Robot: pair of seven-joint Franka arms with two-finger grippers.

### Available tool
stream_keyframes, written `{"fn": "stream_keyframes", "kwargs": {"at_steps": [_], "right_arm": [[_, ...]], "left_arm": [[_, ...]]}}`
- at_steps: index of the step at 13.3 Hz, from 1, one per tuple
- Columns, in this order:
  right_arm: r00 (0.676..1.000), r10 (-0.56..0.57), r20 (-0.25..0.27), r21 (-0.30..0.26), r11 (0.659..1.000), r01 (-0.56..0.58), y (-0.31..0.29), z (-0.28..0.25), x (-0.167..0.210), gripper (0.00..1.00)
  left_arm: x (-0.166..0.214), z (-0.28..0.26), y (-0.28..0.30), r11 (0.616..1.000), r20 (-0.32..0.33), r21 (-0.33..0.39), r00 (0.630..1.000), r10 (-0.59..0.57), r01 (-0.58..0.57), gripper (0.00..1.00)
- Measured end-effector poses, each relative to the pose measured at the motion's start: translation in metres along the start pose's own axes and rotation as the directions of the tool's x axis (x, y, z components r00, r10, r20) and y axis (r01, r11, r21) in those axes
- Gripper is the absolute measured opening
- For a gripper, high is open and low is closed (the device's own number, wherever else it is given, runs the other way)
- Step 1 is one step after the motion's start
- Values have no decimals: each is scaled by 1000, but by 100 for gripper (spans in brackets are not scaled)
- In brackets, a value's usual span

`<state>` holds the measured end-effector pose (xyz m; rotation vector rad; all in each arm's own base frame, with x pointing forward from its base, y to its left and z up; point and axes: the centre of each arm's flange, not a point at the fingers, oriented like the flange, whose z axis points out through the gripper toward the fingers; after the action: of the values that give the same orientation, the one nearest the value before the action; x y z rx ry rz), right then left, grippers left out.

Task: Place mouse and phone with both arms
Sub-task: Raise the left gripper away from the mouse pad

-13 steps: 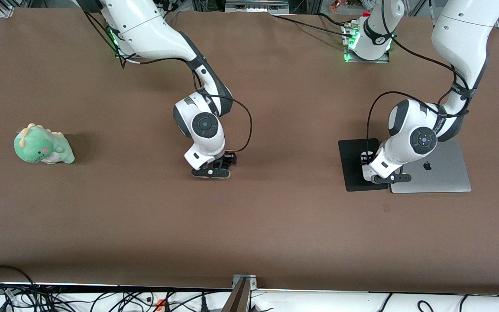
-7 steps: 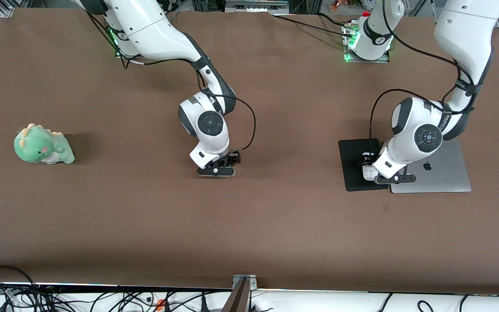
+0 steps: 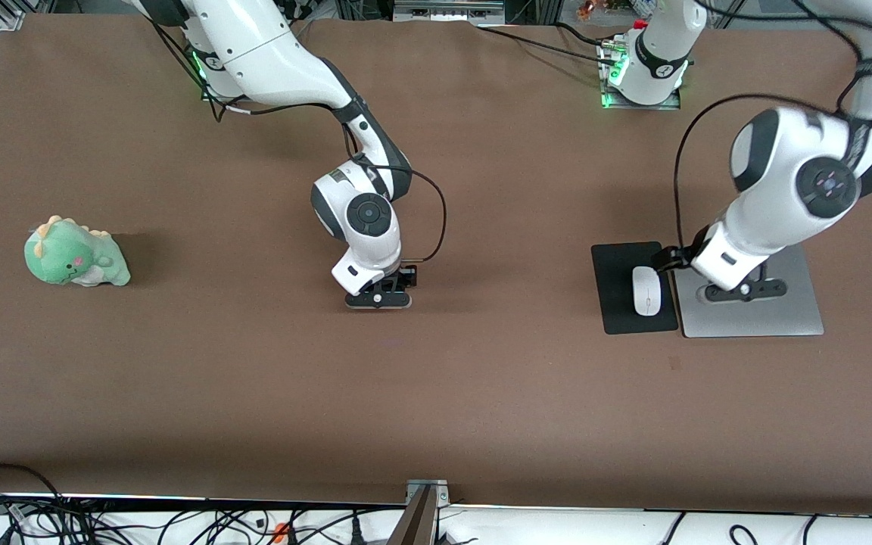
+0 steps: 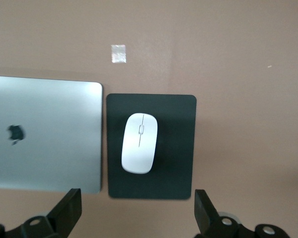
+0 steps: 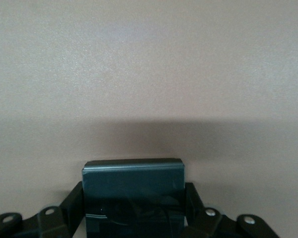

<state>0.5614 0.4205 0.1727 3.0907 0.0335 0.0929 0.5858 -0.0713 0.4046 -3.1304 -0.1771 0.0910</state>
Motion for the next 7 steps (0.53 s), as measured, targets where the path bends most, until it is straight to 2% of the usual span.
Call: {"fn": "stream_keyframes", "kwargs": {"at_steps": [2,5,7], "right_arm": [[1000,-9,-1,1,1000,9,0,0,0,80],[999,-36,-2,-4,999,36,4,-1,3,80],[998,-55,19,-25,998,56,18,-5,16,80]], "left_arm": [[-14,-50,-2,1000,-16,15,1000,-4,4,100],[-34,-120,-11,999,-35,33,999,-22,24,100],[-43,-167,-20,998,-39,37,998,-40,42,100]]}}
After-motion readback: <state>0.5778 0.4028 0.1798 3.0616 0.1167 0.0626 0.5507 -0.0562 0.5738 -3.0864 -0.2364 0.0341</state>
